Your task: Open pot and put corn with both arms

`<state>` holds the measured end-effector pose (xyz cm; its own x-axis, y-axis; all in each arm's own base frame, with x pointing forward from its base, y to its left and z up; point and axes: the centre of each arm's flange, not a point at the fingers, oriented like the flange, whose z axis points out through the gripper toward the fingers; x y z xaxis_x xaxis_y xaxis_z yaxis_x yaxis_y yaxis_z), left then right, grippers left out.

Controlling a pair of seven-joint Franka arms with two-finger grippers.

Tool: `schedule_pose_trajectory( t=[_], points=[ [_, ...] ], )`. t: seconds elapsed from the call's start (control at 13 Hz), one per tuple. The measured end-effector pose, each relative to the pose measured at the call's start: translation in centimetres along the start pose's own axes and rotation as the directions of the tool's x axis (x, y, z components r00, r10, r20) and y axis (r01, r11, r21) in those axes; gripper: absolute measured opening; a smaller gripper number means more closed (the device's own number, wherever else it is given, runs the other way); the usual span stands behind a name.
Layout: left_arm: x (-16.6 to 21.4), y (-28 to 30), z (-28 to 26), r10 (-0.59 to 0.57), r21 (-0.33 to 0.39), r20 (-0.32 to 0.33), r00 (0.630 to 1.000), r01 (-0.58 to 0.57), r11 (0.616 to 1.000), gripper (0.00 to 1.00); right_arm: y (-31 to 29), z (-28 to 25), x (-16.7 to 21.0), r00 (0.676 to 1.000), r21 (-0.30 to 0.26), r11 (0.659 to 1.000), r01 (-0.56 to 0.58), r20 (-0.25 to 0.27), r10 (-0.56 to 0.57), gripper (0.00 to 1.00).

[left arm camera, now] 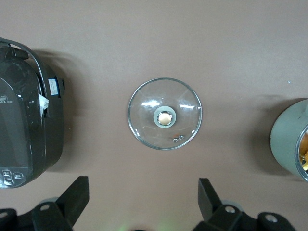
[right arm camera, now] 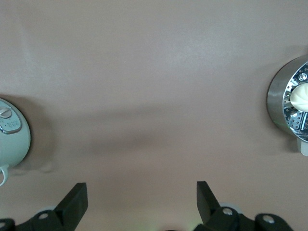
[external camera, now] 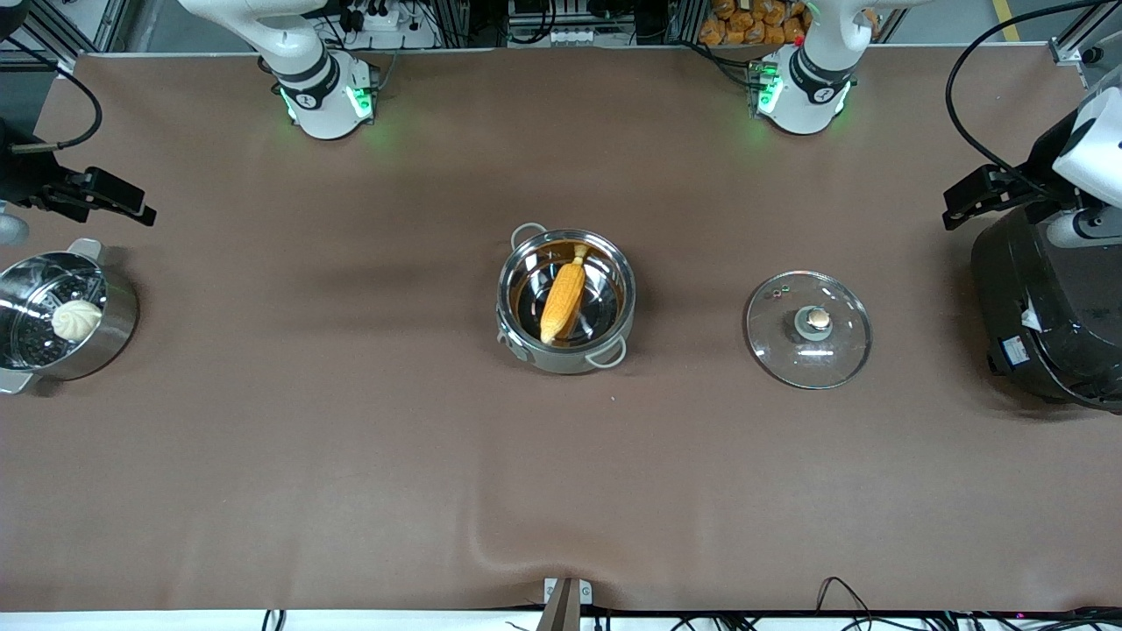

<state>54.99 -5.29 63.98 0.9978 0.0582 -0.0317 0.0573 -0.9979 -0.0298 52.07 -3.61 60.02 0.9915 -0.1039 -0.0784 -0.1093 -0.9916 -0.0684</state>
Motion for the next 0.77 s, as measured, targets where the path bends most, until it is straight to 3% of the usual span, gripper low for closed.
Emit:
schedule_pose_trajectory(
  t=[0.23,0.77],
  points=[
    [-0.06,0.32,0.0,0.006,0.0,0.001,1.0,-0.006,1.0,1.0,-0.06,-0.16,-0.12,1.0,-0.054,0.998,0.011,-0.005,-0.011,1.0],
    [0.08,0.58,0.32,0.01,0.001,0.007,1.0,-0.01,1.0,1.0,-0.56,-0.1,-0.33,1.0,-0.061,0.998,0.021,0.007,-0.02,1.0]
  ],
)
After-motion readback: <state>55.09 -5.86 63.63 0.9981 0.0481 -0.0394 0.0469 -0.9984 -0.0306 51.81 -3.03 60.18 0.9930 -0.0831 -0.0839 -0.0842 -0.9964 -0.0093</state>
